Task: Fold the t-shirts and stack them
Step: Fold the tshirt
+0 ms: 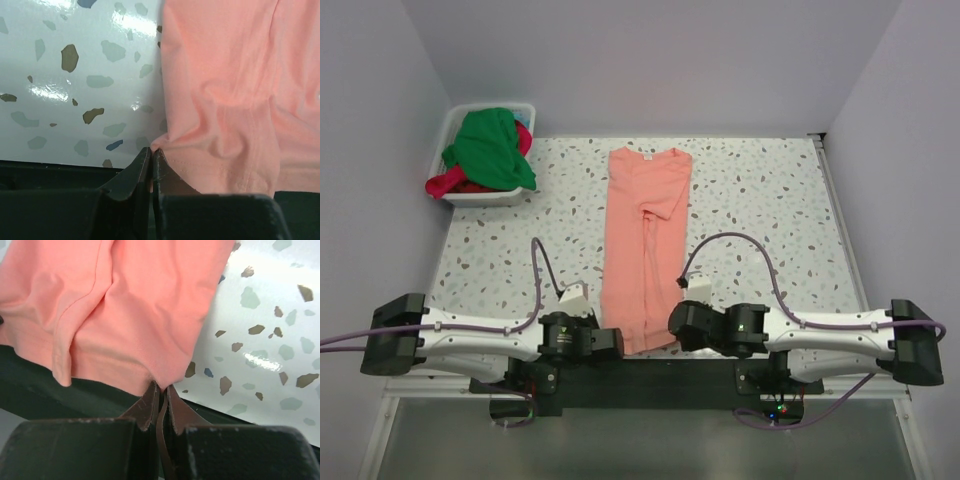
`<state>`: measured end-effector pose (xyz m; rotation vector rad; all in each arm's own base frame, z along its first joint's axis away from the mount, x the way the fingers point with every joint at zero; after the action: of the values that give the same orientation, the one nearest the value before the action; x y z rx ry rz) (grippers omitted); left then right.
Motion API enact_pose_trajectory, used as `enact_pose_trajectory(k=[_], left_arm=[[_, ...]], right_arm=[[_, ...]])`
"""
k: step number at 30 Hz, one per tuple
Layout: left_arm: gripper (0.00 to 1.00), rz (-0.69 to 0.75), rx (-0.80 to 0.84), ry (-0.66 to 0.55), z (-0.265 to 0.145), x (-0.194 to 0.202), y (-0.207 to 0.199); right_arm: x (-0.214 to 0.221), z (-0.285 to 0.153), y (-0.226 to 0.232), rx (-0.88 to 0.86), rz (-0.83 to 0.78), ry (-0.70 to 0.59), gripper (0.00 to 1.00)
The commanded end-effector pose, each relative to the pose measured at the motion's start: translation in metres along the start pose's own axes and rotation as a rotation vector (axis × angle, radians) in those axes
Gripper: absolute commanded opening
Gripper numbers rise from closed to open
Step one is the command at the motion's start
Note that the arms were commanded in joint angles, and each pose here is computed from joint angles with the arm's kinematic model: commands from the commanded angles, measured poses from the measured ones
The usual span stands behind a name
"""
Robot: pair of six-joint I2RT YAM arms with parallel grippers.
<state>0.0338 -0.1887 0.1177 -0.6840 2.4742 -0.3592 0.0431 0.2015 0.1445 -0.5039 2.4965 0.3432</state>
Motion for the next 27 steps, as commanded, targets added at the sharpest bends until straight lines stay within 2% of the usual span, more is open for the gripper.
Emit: enact_pose_trajectory(k=[1,12,21,27], left_arm=[[0.0,-0.026,0.027,-0.111,-0.009,-0.015,-0.008],[0.0,-0.092,0.077,-0.295,-0.026,-0.039,-0.038],[0.0,-0.092,0.035,-0.366,-0.006,-0.069,-0.057],[0.0,-0.084,0.075,-0.406,0.005,-0.097,-0.088]], right_arm=[[-0.018,-0.013,-0.008,0.09,0.0,-0.112,0.0],[-0.042,-0.02,-0.012,0.16,0.023,-0.277,0.0],[-0.074,-0.012,-0.013,0.205,-0.01,-0.354,0.0],[-0.102,-0.002,-0.027,0.23,-0.001,-0.37,0.0]])
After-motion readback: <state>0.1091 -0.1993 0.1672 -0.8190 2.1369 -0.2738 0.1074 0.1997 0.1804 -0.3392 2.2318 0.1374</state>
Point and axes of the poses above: each gripper's point midway between its finger pads, its own z axis out along the fingers, its own y axis along the line the jaws close on, x = y × z, the point moved 9 cm from there along -z, back along the fingers, and after that the axes turned 11 degrees about -z, right-handed, at the moved point
